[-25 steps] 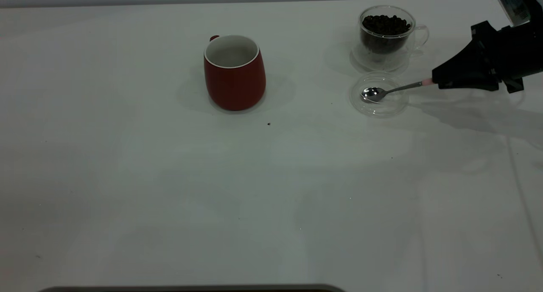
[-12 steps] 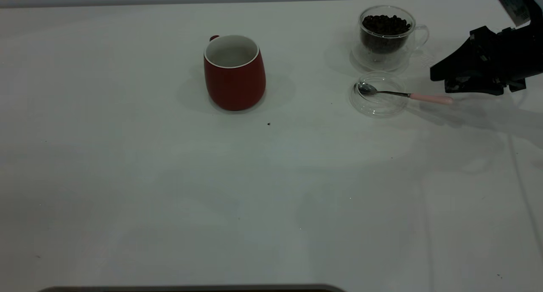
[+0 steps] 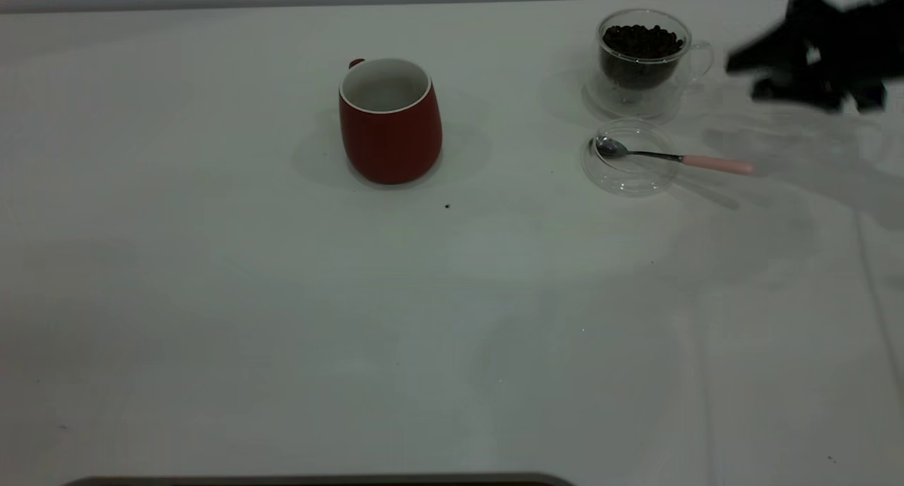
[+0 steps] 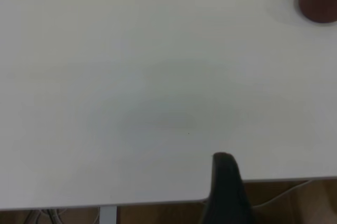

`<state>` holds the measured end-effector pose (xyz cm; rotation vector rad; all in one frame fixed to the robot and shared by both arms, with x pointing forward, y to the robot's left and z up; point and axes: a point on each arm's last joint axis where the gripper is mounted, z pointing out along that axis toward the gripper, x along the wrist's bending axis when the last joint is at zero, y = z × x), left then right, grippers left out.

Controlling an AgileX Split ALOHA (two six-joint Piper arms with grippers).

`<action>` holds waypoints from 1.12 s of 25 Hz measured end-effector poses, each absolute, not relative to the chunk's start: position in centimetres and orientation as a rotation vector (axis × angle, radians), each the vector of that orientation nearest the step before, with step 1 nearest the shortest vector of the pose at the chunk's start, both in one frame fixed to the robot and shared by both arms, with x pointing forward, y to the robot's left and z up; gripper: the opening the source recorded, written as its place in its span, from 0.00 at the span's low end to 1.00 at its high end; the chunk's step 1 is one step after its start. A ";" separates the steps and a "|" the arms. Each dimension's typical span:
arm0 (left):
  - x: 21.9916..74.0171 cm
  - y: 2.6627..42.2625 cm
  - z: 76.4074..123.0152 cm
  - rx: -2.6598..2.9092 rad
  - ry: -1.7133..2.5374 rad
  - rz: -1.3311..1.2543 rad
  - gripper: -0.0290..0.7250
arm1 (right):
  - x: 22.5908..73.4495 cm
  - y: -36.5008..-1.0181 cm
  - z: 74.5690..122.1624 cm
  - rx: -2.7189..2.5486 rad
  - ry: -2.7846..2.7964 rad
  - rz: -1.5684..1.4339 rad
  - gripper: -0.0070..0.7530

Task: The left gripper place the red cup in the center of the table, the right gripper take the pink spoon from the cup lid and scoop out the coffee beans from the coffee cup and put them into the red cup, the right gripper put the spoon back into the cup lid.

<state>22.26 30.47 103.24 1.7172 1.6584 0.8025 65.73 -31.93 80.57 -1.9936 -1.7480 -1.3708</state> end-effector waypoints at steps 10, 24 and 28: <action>22.3 30.5 103.2 1.717 1.658 0.803 0.82 | 57.2 -24.4 99.9 -1.421 -2.490 -0.688 0.62; 22.3 30.5 103.2 1.714 1.661 0.801 0.82 | 36.7 -27.8 104.8 -1.984 -2.503 -0.422 0.62; 22.3 30.5 103.2 1.715 1.660 0.802 0.82 | 33.4 -28.4 103.6 -2.162 -2.433 -0.482 0.62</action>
